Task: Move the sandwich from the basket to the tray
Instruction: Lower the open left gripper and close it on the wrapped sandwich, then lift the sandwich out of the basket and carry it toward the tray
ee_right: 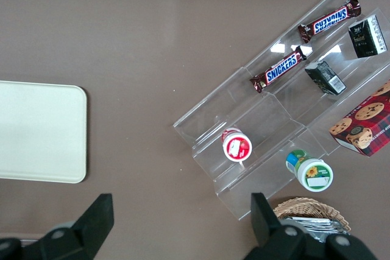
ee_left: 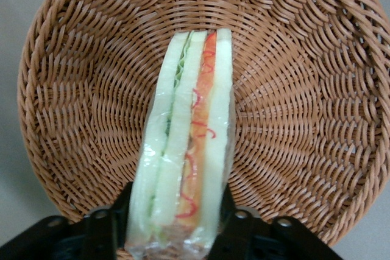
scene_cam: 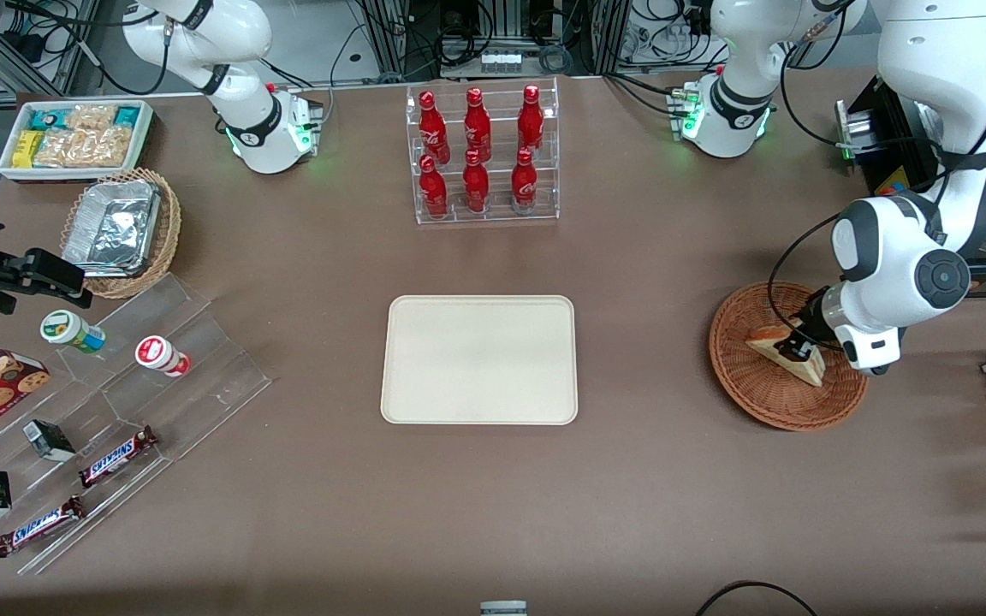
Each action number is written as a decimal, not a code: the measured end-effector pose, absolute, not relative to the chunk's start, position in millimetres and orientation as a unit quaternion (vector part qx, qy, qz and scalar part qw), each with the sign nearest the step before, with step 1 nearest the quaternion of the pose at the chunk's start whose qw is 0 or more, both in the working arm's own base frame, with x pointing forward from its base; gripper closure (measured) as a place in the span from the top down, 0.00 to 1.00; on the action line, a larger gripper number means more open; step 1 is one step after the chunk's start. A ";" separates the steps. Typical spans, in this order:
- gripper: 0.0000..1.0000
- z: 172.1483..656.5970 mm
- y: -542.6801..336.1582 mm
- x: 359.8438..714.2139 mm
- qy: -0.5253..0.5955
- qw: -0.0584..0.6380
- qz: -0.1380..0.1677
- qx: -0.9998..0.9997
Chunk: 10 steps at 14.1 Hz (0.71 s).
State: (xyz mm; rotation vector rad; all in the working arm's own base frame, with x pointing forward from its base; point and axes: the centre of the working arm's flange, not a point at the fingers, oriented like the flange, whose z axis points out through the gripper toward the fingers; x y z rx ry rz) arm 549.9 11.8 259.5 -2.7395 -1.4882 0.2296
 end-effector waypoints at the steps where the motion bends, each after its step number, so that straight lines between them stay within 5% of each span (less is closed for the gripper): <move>1: 0.42 259.8 11.9 550.1 -0.476 0.007 0.073 -0.876; 4: 0.21 264.2 12.2 552.6 -0.476 0.006 0.069 -0.877; 10: 0.21 379.4 -26.1 567.8 -0.409 0.050 0.096 -0.906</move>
